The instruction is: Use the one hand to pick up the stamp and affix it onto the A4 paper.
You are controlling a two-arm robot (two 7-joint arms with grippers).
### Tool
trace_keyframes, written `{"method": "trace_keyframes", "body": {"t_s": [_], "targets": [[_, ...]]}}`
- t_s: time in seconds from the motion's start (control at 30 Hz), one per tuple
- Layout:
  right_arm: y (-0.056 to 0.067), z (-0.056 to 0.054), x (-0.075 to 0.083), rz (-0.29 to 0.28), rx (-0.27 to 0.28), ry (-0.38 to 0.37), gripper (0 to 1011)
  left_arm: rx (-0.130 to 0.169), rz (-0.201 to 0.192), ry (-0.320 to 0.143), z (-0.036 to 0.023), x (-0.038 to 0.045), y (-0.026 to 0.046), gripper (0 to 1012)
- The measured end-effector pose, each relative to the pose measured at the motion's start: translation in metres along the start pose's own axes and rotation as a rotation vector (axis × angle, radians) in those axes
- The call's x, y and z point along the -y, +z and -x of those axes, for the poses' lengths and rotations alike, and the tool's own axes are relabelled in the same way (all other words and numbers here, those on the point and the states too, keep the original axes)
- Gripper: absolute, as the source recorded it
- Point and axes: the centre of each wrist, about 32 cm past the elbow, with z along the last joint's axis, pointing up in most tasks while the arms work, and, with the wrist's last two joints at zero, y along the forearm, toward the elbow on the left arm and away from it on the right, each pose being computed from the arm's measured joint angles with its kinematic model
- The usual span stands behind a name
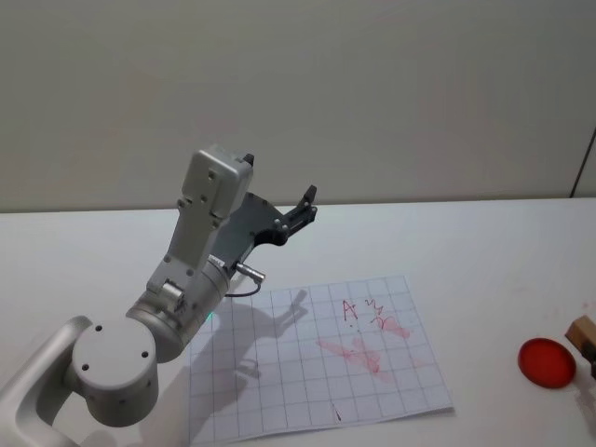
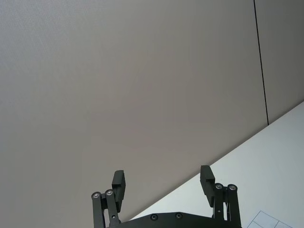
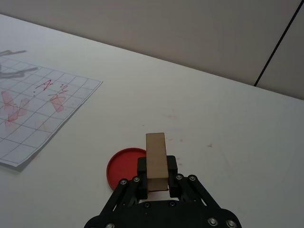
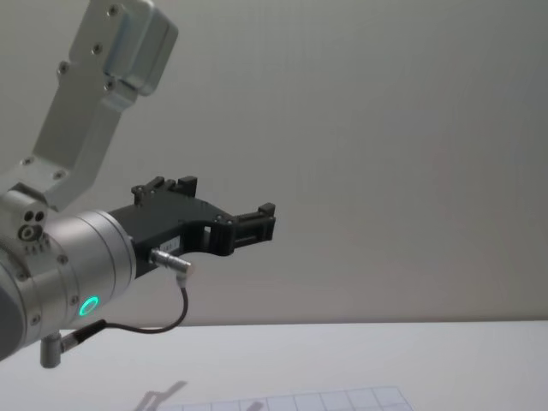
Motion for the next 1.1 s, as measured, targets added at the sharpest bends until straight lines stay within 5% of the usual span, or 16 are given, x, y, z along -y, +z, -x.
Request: {"method": "trace_keyframes", "body": {"t_s": [0.4,1.1], "targets": [[-0.003,0.000,-0.002,0.012,-0.011,0.013,218,0.000,0.000,0.000,0.0000,0.0000,0.0000,1001],[0.000,0.007,-0.023,0.052,-0.120,0.044,218,0.000,0.000,0.000,0.0000,0.0000,0.0000,1001]]}}
